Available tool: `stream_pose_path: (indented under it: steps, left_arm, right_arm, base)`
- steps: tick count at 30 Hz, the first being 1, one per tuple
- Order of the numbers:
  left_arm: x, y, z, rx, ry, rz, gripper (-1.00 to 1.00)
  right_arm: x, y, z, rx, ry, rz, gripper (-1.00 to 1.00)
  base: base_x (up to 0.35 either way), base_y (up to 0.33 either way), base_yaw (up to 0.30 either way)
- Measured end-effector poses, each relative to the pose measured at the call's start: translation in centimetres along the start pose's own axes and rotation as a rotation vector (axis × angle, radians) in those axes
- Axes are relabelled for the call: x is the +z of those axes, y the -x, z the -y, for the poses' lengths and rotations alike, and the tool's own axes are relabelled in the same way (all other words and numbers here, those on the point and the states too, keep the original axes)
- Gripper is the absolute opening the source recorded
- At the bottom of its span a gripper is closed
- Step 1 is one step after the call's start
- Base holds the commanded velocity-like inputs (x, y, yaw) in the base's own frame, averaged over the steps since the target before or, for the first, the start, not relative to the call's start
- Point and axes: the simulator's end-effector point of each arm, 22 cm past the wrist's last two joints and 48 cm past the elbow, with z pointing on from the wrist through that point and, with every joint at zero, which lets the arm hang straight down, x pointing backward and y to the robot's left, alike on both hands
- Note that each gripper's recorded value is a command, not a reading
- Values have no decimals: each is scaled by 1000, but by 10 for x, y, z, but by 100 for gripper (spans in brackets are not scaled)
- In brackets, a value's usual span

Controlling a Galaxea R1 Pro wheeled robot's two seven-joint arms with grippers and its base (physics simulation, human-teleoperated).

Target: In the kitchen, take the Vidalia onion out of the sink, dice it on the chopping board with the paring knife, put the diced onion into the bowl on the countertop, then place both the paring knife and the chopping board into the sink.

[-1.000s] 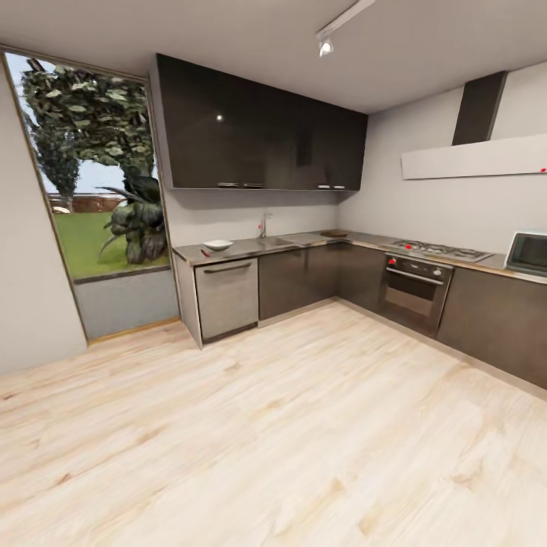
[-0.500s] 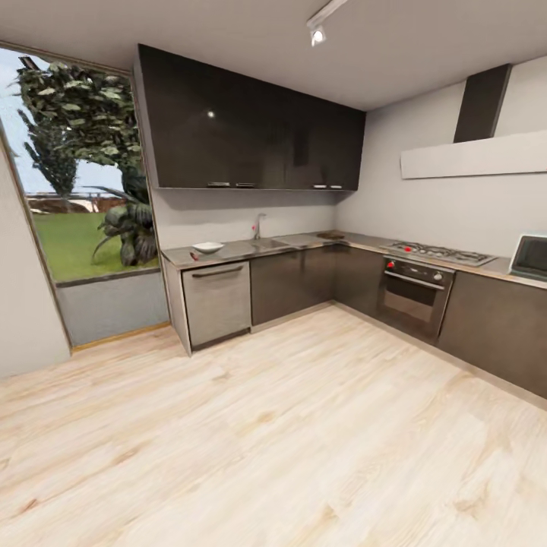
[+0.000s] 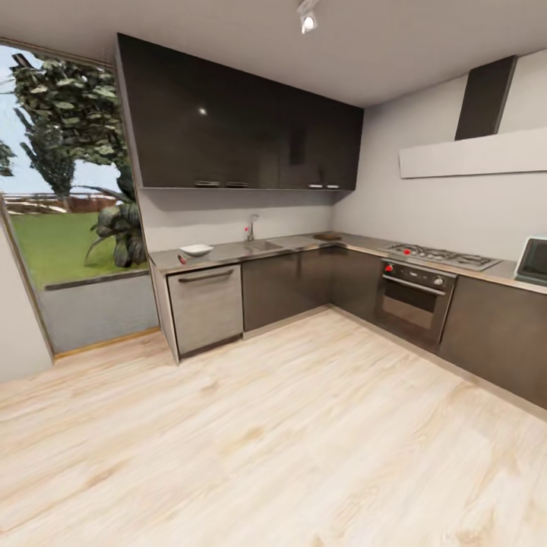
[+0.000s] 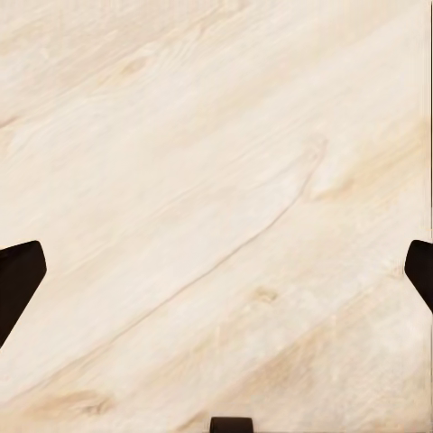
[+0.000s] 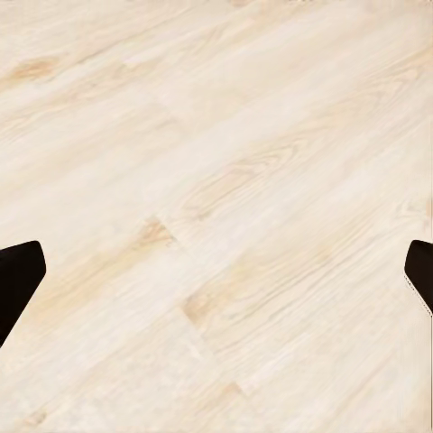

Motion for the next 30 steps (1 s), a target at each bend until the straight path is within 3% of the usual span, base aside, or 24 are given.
stream_pose_path:
  steps: [14, 30]
  left_arm:
    - [0, 0, 0, 0, 0, 0, 100]
    - [0, -1, 1, -1, -1, -2, 100]
  right_arm:
    - [0, 0, 0, 0, -1, 0, 100]
    - [0, 0, 0, 0, -1, 0, 100]
  base:
    - [296, -184, 3]
    - [296, -185, 87]
